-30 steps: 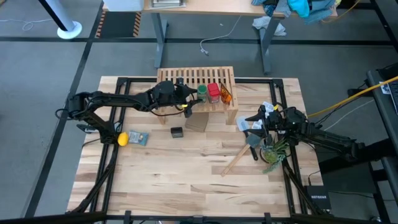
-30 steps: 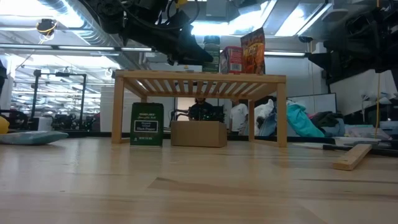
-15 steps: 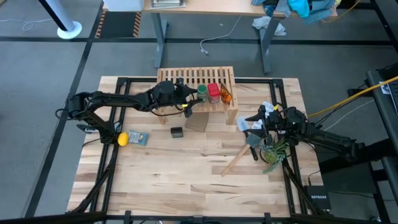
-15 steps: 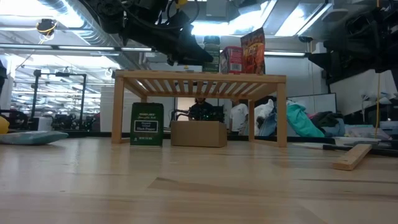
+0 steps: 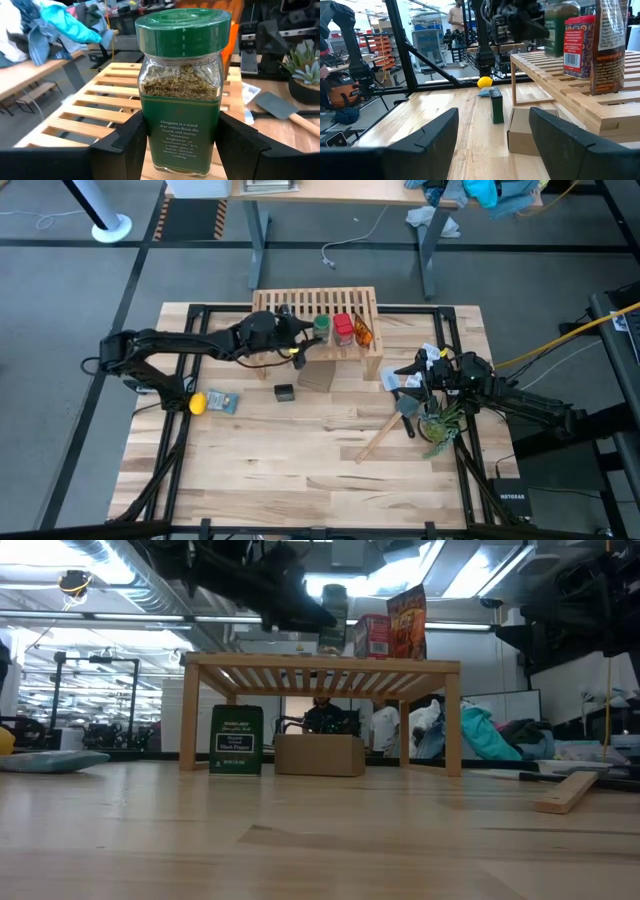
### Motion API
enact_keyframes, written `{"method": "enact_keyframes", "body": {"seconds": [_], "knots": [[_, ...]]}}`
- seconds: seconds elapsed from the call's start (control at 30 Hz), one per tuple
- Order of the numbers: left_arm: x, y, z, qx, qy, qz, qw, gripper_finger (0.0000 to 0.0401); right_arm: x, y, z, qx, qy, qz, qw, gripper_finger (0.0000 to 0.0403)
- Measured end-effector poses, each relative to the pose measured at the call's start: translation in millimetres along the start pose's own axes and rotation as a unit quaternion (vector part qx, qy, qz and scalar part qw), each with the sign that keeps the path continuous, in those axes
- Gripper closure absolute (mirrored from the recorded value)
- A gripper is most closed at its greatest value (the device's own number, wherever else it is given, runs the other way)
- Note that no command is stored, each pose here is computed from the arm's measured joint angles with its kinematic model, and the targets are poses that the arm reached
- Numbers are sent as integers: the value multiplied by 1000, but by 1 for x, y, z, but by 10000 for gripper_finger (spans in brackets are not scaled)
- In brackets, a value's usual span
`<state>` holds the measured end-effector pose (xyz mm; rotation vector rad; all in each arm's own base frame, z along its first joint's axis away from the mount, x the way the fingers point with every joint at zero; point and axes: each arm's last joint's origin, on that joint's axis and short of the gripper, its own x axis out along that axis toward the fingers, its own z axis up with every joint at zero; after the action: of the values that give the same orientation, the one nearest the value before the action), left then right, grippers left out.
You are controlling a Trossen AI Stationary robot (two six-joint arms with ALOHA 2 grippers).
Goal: Shelf spices
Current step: Remove the green seasoning bottle from the shelf
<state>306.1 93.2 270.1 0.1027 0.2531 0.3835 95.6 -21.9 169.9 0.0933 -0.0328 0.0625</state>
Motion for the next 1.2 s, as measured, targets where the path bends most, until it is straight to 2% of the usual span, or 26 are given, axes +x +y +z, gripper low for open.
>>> {"method": "enact_keyframes", "body": {"seconds": [0.33,0.73,1.0,1.2], "knots": [[-38,-26,20,22,10,37,999,215,0,0,0,0,0,0,1000,152],[-111,-71,28,8,53,114,992,215,0,0,0,0,0,0,1000,152],[-152,-102,10,1,68,171,983,215,0,0,0,0,0,0,1000,152],[-175,-121,-24,-34,38,185,981,215,0,0,0,0,0,0,1000,152]]}}
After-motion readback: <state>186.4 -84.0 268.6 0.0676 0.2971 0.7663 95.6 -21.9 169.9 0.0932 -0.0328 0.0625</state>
